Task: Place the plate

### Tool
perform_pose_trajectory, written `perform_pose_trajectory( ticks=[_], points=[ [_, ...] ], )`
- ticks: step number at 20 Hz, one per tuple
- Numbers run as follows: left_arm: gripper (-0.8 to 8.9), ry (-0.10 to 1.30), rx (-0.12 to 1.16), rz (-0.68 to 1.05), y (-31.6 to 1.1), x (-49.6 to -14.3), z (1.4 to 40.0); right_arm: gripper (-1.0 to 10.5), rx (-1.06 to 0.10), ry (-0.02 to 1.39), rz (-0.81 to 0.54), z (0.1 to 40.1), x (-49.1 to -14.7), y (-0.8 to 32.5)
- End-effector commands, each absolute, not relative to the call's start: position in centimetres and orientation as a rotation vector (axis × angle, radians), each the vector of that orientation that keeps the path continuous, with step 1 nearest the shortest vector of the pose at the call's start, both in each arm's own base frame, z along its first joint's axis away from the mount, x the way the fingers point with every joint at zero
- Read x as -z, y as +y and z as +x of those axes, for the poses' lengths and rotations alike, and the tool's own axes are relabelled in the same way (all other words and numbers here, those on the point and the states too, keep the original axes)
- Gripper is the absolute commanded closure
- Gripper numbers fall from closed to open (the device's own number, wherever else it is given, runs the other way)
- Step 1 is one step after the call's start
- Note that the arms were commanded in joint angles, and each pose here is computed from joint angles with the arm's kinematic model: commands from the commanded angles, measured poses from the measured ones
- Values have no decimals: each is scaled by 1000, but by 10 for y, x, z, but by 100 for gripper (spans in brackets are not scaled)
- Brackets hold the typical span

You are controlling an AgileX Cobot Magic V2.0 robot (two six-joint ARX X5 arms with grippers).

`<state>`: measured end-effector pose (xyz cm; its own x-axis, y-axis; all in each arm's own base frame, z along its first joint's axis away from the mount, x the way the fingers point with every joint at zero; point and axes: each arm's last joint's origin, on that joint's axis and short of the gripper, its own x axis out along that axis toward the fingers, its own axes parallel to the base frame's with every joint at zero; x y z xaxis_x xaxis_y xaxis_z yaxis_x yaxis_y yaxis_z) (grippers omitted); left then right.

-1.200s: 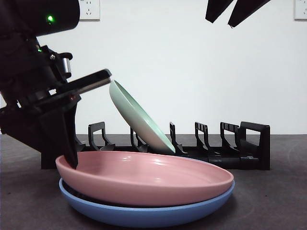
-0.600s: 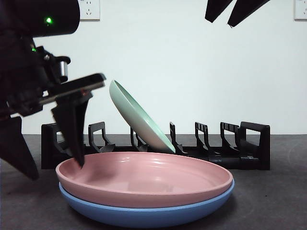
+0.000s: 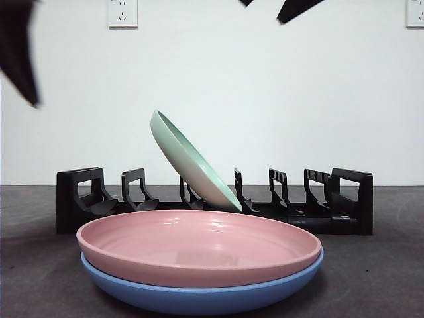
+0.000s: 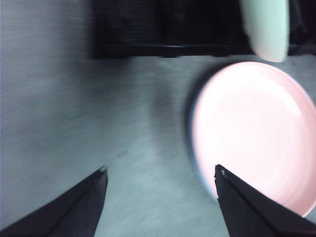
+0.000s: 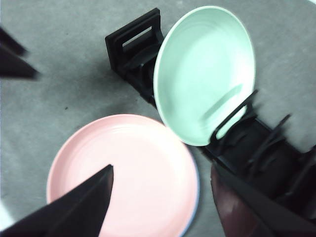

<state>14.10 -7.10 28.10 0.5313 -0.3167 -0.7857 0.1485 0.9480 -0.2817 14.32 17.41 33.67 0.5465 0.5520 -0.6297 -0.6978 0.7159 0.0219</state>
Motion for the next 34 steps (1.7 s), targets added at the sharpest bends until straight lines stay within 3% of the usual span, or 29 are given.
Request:
perform_pose_trajectory(
  ticks=[1,7,17,24,29,34],
  points=[
    [470,935,282,-151,-58,-292,125,635,-758,705,-155,154,-341,188],
    [470,889,247,-172,-35,-301,87,635,-753,834,-134,203,-350,230],
    [470,870,246,-178,-33,-302,83,635,-742,904,-129,281,-332,301],
    [470,869,246,-178,-33,-302,84,668,-695,961,-142,310,-295,308],
    [470,864,244,-177,-33,-302,84,843,-701,966,-142,312,-291,310],
    [470,853,247,-178,-34,-303,85,892,-743,979,-123,310,-292,312]
  ],
)
